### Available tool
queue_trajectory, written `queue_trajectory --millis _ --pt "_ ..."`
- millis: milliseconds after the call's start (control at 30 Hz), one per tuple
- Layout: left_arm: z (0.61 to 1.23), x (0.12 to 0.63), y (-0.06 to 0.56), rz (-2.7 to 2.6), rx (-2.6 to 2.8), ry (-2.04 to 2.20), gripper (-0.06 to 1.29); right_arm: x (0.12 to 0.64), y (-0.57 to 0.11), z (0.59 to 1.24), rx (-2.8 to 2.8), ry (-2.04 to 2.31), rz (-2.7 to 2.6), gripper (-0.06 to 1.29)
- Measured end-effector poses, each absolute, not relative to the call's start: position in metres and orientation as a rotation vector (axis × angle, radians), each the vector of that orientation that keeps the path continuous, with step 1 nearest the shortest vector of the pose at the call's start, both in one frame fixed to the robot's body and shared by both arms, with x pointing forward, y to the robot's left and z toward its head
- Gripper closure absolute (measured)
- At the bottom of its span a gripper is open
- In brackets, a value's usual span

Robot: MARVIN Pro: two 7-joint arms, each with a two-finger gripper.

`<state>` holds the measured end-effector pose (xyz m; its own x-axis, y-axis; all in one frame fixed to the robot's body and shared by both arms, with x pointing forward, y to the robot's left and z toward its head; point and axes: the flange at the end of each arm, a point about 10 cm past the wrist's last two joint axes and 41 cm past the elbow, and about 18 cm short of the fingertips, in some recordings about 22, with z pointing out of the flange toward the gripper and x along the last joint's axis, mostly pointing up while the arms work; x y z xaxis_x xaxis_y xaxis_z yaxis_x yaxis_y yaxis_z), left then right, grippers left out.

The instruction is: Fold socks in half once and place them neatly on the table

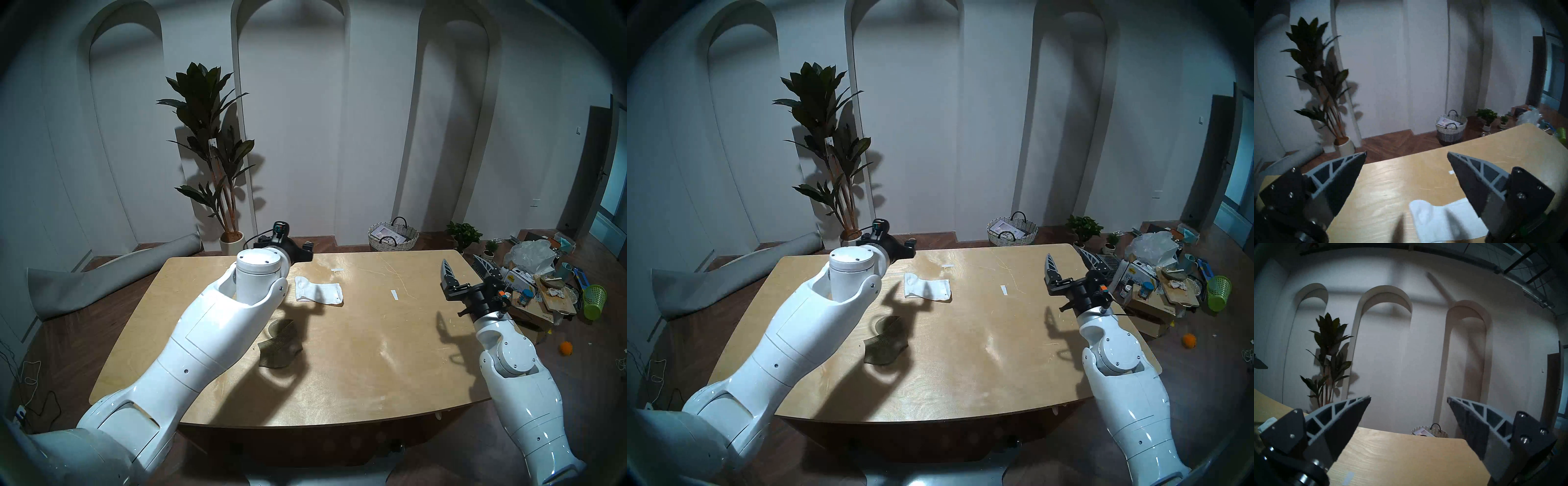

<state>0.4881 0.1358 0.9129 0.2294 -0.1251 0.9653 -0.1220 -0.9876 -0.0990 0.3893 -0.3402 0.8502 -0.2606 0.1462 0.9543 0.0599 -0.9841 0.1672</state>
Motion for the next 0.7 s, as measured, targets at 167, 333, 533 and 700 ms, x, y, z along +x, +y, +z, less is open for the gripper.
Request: queue_trajectory --millis 167,333,533,700 --pt "0.909 0.479 0.171 -1.949 -2.373 0.173 0.01 0.402 -0.311 0.849 1.894 0.326 2.441 0.00" --pt "0.901 0.469 0.200 -1.951 -2.317 0.136 0.01 0.414 -0.288 0.846 1.949 0.327 2.413 0.00" --pt "0.894 0.455 0.222 -1.972 -2.280 0.130 0.01 0.427 -0.273 0.843 2.026 0.280 2.341 0.00" --pt "0.890 0.440 0.239 -2.032 -2.244 0.136 0.01 0.438 -0.267 0.843 2.085 0.217 2.258 0.00"
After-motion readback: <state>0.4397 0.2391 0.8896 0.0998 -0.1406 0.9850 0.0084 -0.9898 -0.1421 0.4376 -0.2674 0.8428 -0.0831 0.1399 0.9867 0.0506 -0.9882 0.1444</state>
